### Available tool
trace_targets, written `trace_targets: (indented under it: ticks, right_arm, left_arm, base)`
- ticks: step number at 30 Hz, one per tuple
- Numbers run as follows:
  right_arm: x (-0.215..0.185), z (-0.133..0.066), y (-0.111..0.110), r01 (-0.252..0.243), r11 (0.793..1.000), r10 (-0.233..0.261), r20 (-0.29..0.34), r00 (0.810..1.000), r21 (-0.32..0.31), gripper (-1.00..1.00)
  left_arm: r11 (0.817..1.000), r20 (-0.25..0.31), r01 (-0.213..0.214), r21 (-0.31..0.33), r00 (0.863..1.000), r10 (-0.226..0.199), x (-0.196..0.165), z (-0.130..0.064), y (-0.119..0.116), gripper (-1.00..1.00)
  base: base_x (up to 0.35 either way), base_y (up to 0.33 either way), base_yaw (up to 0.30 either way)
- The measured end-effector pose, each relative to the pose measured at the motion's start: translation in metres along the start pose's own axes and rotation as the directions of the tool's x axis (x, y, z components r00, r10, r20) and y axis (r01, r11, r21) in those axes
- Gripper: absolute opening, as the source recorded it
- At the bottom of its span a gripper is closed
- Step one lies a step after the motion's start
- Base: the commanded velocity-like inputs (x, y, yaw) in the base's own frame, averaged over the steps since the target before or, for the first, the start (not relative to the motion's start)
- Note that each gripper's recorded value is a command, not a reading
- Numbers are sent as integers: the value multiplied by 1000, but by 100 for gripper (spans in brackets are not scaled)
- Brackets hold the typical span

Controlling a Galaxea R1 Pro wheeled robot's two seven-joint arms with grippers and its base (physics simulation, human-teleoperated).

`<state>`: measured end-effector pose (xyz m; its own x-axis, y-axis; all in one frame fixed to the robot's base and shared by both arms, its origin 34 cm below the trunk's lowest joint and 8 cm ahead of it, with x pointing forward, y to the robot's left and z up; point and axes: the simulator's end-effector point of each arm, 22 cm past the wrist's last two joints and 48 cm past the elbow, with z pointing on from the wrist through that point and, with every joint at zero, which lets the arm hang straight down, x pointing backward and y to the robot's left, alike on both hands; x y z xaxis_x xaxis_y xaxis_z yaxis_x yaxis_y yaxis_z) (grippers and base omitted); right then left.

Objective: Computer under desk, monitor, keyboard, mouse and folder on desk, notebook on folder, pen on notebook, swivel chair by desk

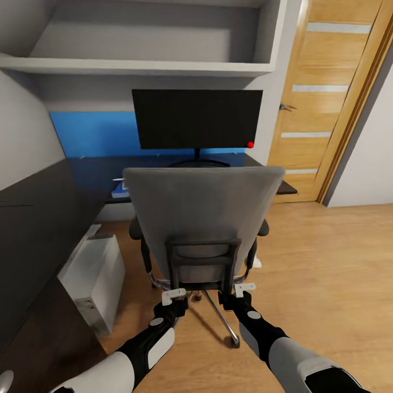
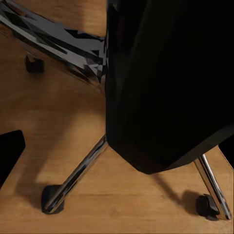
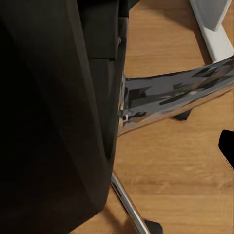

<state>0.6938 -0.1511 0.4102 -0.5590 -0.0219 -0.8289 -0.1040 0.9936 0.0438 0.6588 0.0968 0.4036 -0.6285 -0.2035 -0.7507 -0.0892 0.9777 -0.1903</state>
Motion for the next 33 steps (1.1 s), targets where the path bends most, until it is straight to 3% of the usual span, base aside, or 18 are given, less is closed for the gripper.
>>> trace_targets:
  ticks: [9, 15, 33]
  right_arm:
    - [0, 0, -1, -2, 1000, 2, 1, 1000, 2, 100]
    - [0, 0, -1, -3, 1000, 3, 0, 1000, 4, 100]
    - [-2, 0, -1, -1, 1000, 1, -1, 1000, 4, 100]
  left_arm:
    - [1000, 1, -2, 1, 1000, 2, 0, 0, 0, 100]
    - [1000, 1, 0, 0, 1000, 0, 0, 0, 0, 100]
    - [1000, 0, 0, -3, 1000, 0, -2, 0, 0, 100]
  base:
    - [304, 0, 0]
    - [63, 0, 0]
    - [-297, -22, 0]
